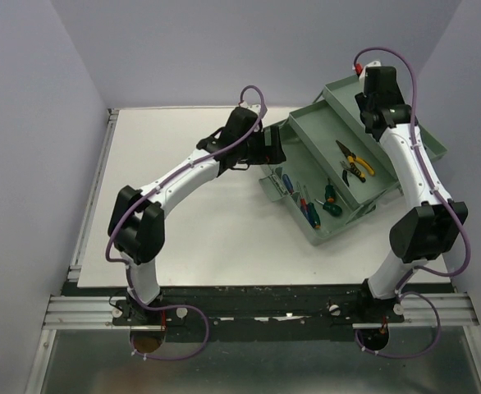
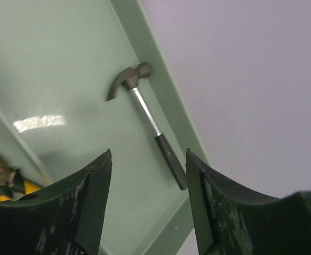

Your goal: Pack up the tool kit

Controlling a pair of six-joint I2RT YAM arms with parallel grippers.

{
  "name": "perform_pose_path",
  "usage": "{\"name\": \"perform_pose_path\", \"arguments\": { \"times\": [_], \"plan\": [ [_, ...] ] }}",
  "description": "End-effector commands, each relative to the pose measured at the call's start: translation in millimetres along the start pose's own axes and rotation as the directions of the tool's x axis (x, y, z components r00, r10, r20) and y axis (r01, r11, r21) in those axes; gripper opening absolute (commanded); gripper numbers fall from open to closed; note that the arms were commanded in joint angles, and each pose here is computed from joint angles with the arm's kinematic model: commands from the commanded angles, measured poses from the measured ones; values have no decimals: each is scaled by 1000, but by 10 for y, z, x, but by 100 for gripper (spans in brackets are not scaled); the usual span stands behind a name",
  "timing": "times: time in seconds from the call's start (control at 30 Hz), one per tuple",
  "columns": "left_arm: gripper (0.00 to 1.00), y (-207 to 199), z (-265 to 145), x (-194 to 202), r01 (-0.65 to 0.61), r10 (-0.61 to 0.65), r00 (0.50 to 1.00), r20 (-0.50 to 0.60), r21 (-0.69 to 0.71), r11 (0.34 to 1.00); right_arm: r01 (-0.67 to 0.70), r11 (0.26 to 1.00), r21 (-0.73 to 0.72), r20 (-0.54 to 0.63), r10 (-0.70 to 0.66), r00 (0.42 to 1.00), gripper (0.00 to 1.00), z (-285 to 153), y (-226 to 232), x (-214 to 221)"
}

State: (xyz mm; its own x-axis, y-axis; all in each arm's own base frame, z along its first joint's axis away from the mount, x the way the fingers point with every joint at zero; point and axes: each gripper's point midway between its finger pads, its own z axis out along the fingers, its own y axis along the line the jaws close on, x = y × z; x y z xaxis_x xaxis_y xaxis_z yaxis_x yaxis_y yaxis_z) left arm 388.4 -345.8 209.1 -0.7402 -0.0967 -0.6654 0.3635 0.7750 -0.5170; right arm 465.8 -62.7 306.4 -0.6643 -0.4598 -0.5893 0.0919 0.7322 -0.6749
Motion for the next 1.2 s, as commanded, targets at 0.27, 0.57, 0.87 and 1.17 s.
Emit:
{"name": "perform_pose_path", "arguments": {
  "times": [0.27, 0.57, 0.87, 1.17],
  "plan": [
    [99, 674, 619, 58, 87, -102, 993, -66, -205, 975, -303, 938, -166, 123, 325, 938, 65, -844, -43, 314],
    [89, 973, 861, 199, 89, -120, 985, -122, -236, 968, -439, 827, -351, 278, 540, 794, 66, -1510, -92, 331],
    [40, 1139, 799, 162, -42, -9, 981, -195, -254, 966, -467, 783, -411, 267, 593, 760, 66, -1681, -52, 386],
    [14, 1581, 561, 255, -126, 29, 956, -292, -320, 939, -491, 698, -520, 199, 659, 726, 66, -1687, 232, 351]
  ]
}}
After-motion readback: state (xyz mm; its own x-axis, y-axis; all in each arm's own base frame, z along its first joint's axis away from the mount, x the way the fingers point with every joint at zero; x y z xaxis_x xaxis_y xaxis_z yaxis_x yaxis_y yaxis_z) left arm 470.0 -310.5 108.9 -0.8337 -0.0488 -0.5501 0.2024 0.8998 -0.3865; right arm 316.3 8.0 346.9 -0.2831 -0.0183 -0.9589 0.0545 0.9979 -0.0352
